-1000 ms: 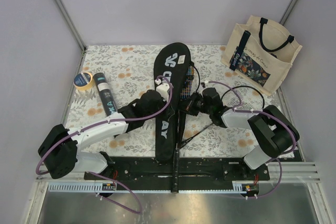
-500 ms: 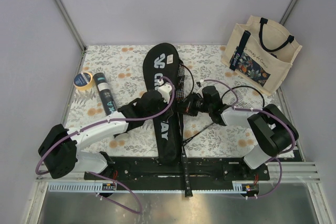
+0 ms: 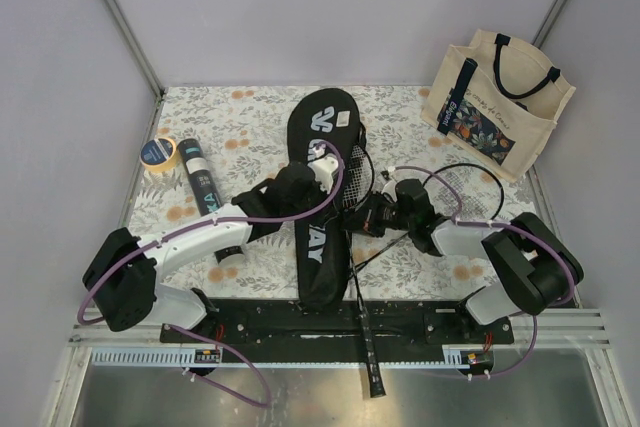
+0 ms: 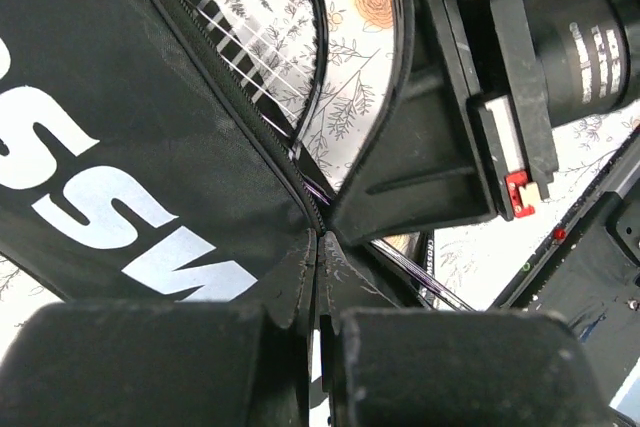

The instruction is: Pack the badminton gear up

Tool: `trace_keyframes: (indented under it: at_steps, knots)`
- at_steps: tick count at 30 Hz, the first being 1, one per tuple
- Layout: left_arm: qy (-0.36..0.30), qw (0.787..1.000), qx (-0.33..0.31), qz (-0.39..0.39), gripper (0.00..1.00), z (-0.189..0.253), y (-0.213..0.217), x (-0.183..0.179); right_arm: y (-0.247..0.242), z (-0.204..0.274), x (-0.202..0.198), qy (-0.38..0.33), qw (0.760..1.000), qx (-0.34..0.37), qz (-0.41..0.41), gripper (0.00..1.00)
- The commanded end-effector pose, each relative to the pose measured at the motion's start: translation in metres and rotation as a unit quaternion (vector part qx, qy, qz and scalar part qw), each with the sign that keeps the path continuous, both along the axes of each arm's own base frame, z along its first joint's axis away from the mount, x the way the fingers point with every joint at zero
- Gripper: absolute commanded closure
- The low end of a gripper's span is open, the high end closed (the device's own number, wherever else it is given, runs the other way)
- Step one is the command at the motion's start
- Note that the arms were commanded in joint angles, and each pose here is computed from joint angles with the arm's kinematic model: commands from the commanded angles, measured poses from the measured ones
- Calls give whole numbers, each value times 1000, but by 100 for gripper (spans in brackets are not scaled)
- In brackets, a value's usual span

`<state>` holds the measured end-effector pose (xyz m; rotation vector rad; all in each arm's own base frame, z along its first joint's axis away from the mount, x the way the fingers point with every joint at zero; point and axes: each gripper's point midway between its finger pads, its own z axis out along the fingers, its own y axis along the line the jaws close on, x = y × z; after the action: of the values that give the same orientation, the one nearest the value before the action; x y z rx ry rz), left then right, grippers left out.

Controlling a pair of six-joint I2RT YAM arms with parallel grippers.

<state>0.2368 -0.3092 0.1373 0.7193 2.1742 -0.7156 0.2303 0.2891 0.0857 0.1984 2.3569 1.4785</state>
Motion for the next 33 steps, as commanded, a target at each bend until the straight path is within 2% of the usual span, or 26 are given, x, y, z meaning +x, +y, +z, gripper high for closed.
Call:
trace_keyframes:
  at_steps: [1, 14, 23, 33]
  knots:
    - [-25, 998, -44, -31, 100, 29, -13, -3, 5, 43, 46, -84, 996, 25, -31, 100]
    - [2, 995, -92, -40, 100, 51, -10, -24, -5, 27, 103, -98, 990, 4, -99, 100]
    - [31, 990, -137, -27, 100, 59, -10, -36, -8, 38, 128, -106, 983, 14, -152, 100]
    - [27, 995, -93, 22, 100, 20, 8, -27, -3, 56, 150, -65, 973, 86, -204, 100]
